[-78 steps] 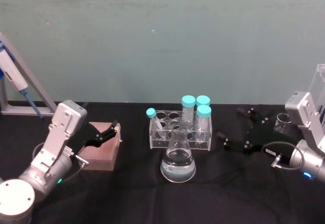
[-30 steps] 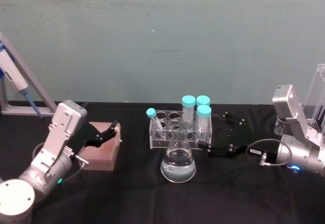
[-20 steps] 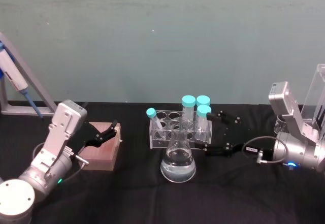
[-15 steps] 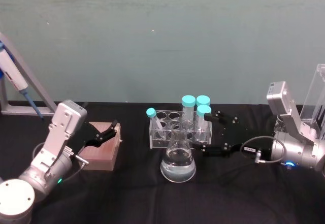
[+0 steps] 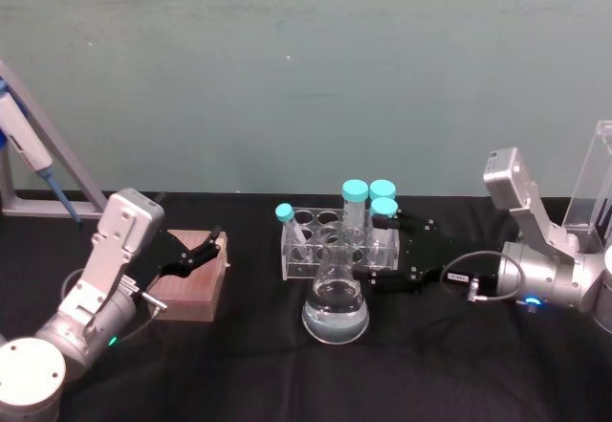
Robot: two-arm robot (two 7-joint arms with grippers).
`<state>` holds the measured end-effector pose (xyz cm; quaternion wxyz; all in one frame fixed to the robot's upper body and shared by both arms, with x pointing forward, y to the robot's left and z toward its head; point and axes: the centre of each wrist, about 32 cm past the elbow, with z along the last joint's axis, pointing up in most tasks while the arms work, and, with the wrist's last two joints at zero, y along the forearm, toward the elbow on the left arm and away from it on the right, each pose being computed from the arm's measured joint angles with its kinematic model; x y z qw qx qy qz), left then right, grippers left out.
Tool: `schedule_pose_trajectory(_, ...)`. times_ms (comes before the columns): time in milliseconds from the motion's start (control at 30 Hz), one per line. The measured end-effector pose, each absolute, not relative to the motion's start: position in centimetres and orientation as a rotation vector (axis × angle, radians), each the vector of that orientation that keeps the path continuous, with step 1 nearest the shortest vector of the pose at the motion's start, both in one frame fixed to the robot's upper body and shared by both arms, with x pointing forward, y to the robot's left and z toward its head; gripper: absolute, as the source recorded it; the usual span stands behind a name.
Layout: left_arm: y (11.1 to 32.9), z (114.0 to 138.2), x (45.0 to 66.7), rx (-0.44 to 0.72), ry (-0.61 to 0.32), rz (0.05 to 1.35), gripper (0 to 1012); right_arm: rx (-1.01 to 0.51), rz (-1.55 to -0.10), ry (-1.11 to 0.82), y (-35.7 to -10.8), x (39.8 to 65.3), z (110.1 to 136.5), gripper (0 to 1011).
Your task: Place the experimental apparatus aside using one hand.
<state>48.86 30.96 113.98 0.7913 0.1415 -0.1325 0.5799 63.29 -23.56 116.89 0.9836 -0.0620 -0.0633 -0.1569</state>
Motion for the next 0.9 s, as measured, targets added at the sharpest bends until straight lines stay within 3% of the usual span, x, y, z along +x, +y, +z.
schedule_pose_trajectory(900, 31.0, 114.0, 48.9, 0.304, -0.285, 1.248, 1000, -0.130, -0.251, -0.088, -21.8, 65.2, 116.5, 1003)
